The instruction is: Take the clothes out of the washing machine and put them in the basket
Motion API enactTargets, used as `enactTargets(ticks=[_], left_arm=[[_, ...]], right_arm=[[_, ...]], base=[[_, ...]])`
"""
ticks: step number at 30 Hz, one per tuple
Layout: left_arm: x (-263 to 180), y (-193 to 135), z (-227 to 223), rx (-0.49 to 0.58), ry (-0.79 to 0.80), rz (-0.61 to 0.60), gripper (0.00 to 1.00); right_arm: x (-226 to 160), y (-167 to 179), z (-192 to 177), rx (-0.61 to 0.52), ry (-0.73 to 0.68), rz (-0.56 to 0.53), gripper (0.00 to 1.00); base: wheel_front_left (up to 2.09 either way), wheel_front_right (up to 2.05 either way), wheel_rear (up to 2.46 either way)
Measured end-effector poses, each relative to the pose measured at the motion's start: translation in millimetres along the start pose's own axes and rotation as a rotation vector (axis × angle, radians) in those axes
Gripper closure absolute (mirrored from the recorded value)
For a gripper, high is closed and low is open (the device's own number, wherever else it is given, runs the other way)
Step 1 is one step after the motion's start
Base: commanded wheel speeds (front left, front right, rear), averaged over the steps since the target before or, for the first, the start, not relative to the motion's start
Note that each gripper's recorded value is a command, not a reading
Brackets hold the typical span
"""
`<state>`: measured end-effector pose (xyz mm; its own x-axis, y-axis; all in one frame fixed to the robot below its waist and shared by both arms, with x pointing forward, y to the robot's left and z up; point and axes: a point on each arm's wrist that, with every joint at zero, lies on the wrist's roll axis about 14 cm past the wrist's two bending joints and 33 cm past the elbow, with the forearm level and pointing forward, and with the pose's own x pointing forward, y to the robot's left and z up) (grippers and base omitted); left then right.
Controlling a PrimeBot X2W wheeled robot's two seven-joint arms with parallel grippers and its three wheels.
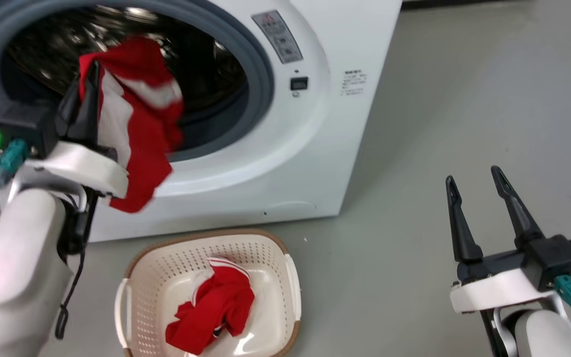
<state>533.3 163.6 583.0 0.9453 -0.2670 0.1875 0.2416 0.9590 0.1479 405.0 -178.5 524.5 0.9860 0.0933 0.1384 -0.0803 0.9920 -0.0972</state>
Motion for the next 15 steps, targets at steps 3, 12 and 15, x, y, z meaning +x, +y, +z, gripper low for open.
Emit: enactTargets(ticks=[3, 12, 15], left_arm=[[-18.2, -4.4, 32.8, 0.008, -0.092, 0.009, 1.0], [-78.6, -24.0, 59.9, -0.033, -0.162, 0.031, 1.0], [-91.7, -32.2, 48.7, -0.052, -0.126, 0.016, 1.0]], right_arm=[[-3.6, 4.7, 5.0, 0.002, -0.011, 0.012, 0.0], [-10.3, 18.1, 19.4, 0.007, -0.048, 0.048, 0.0], [-9.2, 21.6, 20.5, 0.007, -0.052, 0.058, 0.0]], base=[[0.0, 0.0, 0.0], [0.0, 0.0, 0.0], [0.0, 0.0, 0.0]])
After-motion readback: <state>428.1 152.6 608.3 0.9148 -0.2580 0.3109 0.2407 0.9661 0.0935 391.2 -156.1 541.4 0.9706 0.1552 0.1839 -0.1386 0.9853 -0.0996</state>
